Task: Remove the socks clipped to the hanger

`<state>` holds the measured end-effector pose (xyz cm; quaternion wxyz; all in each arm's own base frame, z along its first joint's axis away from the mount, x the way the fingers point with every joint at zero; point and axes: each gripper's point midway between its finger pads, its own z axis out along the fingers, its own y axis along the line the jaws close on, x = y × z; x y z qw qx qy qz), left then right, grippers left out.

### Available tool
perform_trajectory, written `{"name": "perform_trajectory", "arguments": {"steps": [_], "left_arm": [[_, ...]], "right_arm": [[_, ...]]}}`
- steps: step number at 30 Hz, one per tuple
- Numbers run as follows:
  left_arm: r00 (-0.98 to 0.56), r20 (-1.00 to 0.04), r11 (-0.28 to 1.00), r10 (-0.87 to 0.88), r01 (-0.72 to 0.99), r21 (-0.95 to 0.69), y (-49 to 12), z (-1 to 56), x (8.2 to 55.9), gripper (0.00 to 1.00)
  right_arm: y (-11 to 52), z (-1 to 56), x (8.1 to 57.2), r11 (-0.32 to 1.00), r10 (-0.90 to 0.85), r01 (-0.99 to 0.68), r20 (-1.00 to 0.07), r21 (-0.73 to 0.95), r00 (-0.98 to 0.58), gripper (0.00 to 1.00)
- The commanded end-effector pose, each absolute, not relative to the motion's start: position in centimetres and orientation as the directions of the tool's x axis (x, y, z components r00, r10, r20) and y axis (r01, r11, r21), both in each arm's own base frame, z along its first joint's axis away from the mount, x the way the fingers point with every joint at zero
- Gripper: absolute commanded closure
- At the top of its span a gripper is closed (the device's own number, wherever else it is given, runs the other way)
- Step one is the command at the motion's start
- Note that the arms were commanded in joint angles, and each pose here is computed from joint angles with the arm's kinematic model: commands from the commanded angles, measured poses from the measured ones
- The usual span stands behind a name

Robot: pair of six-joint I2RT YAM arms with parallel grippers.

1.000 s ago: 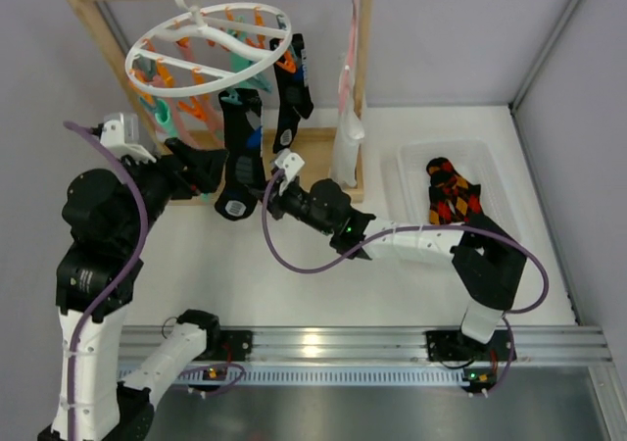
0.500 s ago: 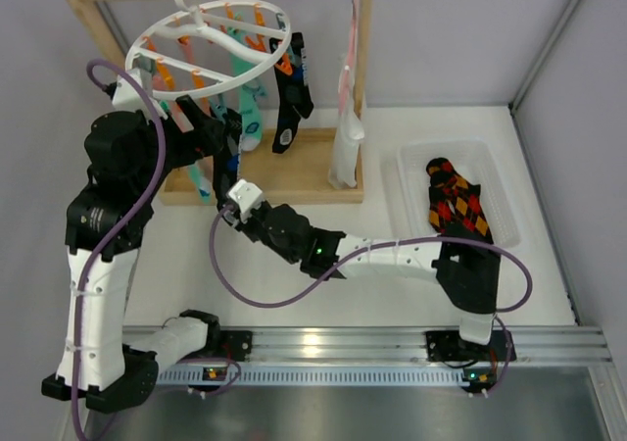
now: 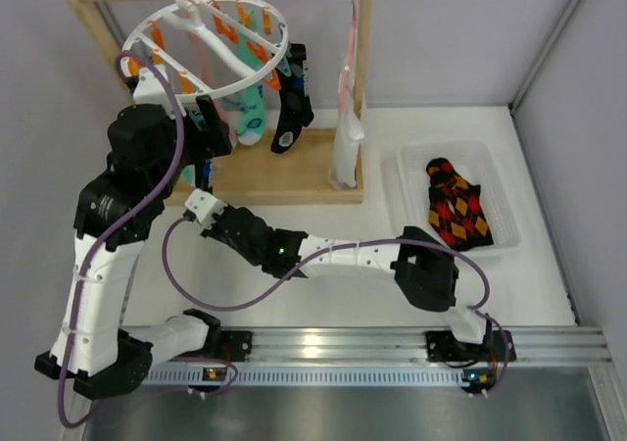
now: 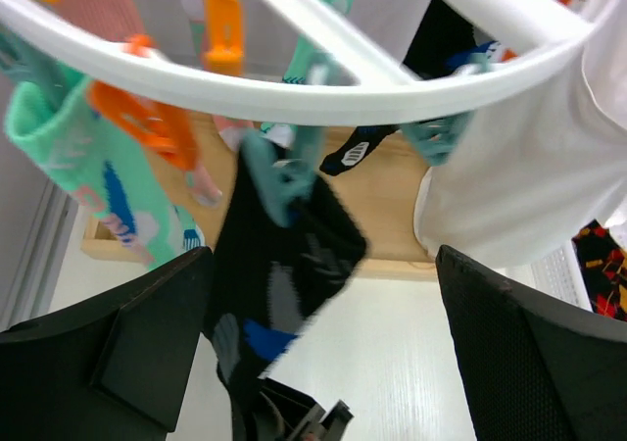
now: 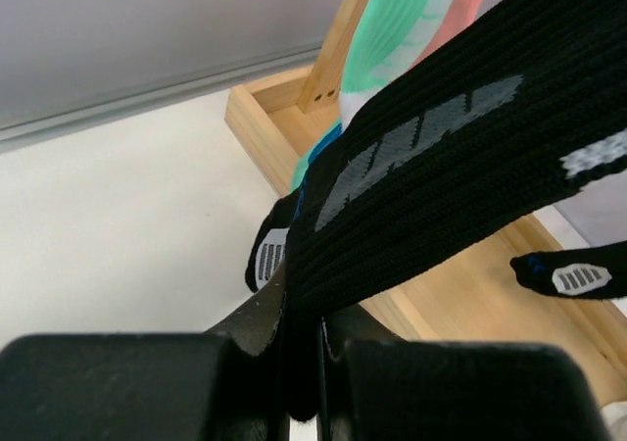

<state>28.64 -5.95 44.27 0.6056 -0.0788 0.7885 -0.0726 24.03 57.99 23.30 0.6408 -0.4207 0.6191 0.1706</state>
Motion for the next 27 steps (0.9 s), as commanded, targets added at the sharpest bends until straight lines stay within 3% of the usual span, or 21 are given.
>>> {"name": "perform_trajectory", "arguments": {"steps": [1,9,19,27], "left_arm": [[-0.226,-0.961,0.987,-0.159,-0.06,-0.149,-6.3,45.3,28.6,0.02],[-0.191,-0.976,0.949,-0.104,-0.313,-0.04,-3.2,44.9,29.5,0.11],[-0.201,-0.978,0.93,-0.054,-0.367,0.024,-2.6,45.1,30.3,0.3],[-0.196,-0.98,0.903,-0.029,-0.425,0.058,-2.2,45.6,31.5,0.34]], "right_arm": [[59.1,23.8,23.2,0.561,-0.337,-0.74,-0.919,-0.371,0.206,1.0],[58.8,24.1,22.9,0.549,-0.333,-0.747,-0.918,-0.375,0.216,1.0],[59.4,24.1,22.7,0.535,-0.324,-0.761,-0.921,-0.367,0.217,1.0],[59.1,24.2,22.2,0.522,-0.302,-0.779,-0.929,-0.348,0.213,1.0]]}}
